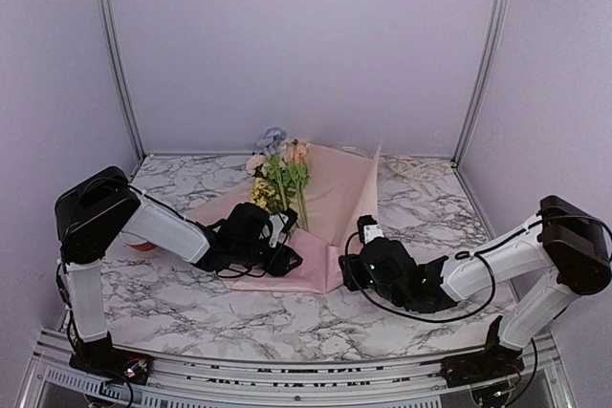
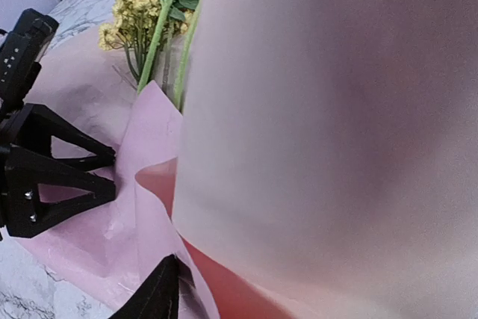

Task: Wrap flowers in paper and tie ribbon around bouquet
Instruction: Fold the one-fourth-folded wrapping paper at the center of the board.

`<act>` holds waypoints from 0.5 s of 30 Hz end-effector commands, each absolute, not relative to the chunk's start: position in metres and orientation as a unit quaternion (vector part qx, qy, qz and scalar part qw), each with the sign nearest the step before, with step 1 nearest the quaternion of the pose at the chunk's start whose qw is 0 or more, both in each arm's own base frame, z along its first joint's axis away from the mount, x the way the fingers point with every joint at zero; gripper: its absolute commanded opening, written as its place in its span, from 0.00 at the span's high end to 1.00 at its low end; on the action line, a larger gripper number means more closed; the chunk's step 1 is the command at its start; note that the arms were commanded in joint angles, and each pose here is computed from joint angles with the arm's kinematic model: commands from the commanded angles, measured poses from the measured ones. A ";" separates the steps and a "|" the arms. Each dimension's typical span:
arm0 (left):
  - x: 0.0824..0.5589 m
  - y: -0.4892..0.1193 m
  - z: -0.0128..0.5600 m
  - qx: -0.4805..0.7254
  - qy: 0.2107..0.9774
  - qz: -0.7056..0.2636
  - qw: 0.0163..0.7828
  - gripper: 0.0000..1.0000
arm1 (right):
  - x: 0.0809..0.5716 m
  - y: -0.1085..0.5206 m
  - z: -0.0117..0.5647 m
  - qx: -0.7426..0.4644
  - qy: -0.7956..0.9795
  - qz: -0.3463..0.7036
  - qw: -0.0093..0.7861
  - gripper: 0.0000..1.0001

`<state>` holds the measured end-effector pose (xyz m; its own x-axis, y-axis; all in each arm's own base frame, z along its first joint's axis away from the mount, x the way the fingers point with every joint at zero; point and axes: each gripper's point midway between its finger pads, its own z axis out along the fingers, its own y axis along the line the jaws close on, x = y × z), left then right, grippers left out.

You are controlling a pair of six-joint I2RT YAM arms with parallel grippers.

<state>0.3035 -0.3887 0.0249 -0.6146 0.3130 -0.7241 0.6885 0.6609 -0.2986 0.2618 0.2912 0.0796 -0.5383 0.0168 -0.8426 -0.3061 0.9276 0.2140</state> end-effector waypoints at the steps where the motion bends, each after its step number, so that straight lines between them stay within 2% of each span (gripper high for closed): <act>1: 0.300 -0.381 0.002 0.299 0.867 -0.268 0.294 0.56 | 0.260 0.280 0.084 -0.031 0.869 0.172 0.463 0.53; 8: 0.298 -0.388 0.013 0.304 0.861 -0.280 0.295 0.56 | 0.252 0.278 0.086 -0.046 0.877 0.177 0.445 0.79; 15: 0.278 -0.432 0.064 0.371 0.820 -0.305 0.312 0.56 | 0.252 0.276 0.087 -0.046 0.884 0.161 0.436 0.85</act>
<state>0.2972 -0.4018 0.0297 -0.6047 0.3598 -0.7106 0.7155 0.6373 -0.2862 0.2504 0.2713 0.0752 -0.6115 0.0540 -0.7894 -0.2275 0.9436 0.2407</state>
